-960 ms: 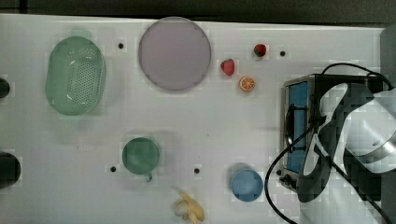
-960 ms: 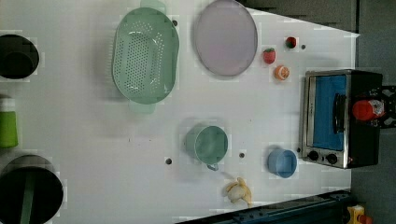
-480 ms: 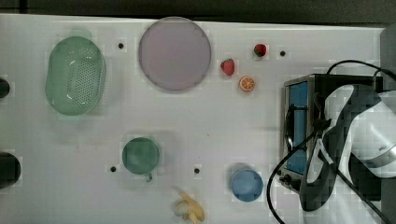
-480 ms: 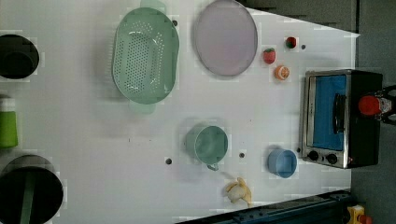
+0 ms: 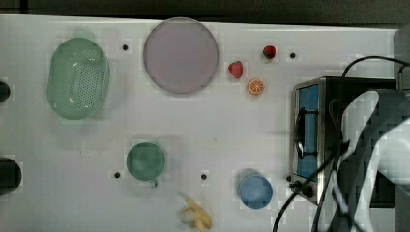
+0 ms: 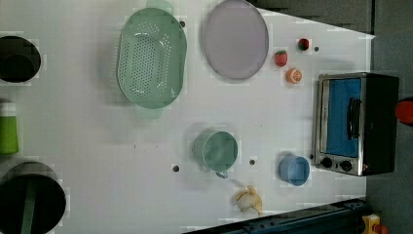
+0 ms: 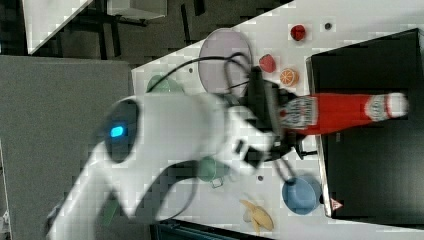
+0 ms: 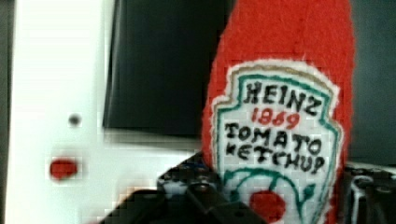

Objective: Pick Ketchup from oven and place it on table.

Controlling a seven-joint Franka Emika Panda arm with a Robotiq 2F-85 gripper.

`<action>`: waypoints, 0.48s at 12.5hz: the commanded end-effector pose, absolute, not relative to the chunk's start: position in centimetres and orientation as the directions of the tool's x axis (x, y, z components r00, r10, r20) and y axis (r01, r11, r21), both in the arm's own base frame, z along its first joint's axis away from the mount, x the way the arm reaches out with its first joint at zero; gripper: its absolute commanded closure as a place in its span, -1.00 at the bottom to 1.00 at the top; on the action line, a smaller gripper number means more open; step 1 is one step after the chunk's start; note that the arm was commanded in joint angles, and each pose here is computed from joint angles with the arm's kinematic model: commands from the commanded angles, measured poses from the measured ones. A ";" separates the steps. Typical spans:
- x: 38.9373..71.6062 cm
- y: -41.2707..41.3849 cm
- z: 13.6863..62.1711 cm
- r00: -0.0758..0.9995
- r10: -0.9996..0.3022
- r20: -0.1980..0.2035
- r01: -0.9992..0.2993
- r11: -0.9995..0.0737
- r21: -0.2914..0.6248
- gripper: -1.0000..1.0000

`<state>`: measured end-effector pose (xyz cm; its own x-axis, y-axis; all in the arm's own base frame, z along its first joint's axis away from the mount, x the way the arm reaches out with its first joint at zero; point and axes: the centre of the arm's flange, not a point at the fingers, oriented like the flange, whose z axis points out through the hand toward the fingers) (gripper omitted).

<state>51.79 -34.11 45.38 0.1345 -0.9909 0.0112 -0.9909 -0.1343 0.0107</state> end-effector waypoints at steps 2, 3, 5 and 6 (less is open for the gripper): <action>55.8 -19.2 55.0 0.445 -0.896 0.000 -0.895 -0.445 -0.032 -0.26; 56.0 -16.1 55.6 0.494 -0.869 -0.023 -0.869 -0.493 -0.026 -0.26; 56.4 -10.5 56.0 0.578 -0.815 -0.044 -0.816 -0.578 -0.020 -0.26; 56.5 -8.2 55.5 0.612 -0.789 -0.051 -0.791 -0.612 -0.014 -0.26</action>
